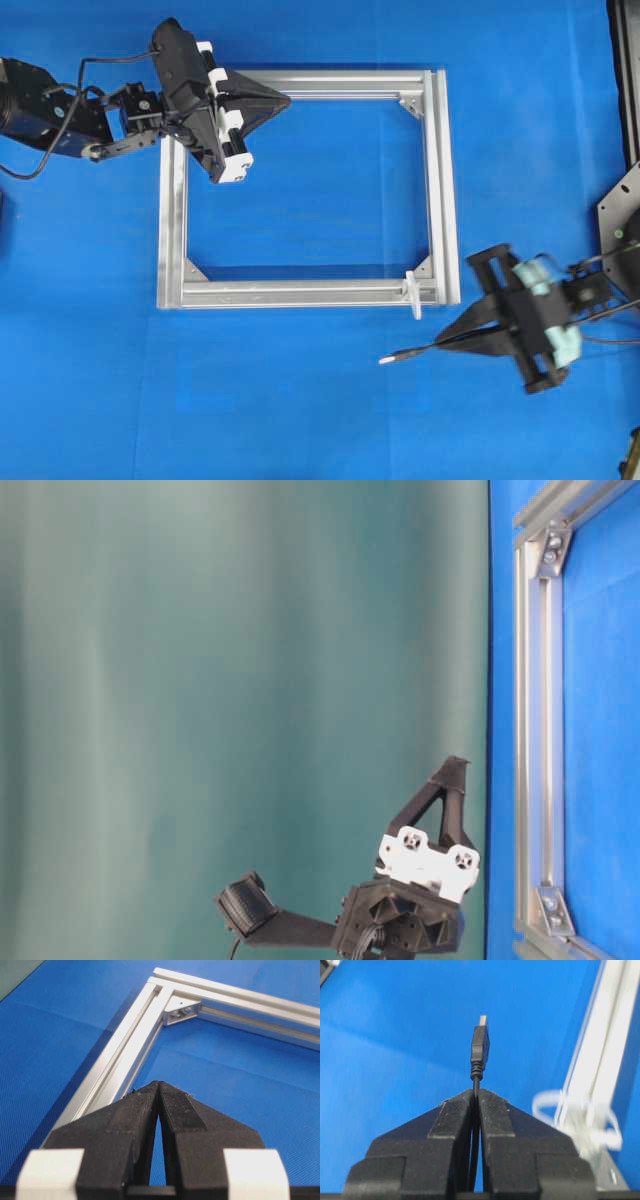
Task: Insert the wire through the string loop located on the right side.
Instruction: 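Lift the cable and move the right gripper toward the white zip-tie loop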
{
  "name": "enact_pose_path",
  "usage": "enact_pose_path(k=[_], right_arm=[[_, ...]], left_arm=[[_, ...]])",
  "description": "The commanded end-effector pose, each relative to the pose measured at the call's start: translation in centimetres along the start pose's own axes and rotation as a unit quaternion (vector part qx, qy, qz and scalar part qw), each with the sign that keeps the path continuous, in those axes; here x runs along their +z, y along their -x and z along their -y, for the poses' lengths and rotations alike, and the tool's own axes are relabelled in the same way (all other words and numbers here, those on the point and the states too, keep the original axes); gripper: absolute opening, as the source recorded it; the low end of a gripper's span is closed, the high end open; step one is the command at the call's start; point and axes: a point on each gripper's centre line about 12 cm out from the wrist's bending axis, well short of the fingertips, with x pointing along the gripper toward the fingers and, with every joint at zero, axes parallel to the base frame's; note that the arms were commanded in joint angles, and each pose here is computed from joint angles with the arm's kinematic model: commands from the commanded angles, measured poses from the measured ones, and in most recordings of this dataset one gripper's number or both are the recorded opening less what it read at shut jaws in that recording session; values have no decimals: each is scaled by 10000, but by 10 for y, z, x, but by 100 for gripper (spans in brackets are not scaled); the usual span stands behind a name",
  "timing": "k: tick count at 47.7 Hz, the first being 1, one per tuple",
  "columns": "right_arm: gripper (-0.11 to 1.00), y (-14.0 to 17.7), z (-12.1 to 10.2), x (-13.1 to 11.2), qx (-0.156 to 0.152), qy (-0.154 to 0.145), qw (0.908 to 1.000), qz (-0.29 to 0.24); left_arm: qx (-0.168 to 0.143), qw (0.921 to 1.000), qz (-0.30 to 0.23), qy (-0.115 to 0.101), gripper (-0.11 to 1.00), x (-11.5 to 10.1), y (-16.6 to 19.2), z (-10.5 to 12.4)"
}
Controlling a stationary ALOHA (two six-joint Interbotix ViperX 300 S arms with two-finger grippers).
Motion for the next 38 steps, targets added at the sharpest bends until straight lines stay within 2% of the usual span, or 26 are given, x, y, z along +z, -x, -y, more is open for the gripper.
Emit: enact_pose_path(k=[1, 13, 24, 31, 38], right_arm=[[-3, 16, -1, -1, 50, -15, 9999, 131], [-3, 49, 3, -18, 87, -37, 9999, 41], [-3, 61, 5, -22, 96, -39, 9998, 149], [-3, 59, 10, -21, -30, -87, 9997, 215], [-3, 59, 22, -22, -289, -186, 9992, 217]], left_arm=[[-17, 9998, 222, 6, 0, 15, 2, 1], [-17, 9997, 229, -2, 0, 15, 2, 1], [-17, 9997, 245, -1, 0, 16, 1, 1], [-18, 9997, 260, -1, 0, 17, 1, 1], [-17, 9997, 237, -2, 0, 15, 2, 1]])
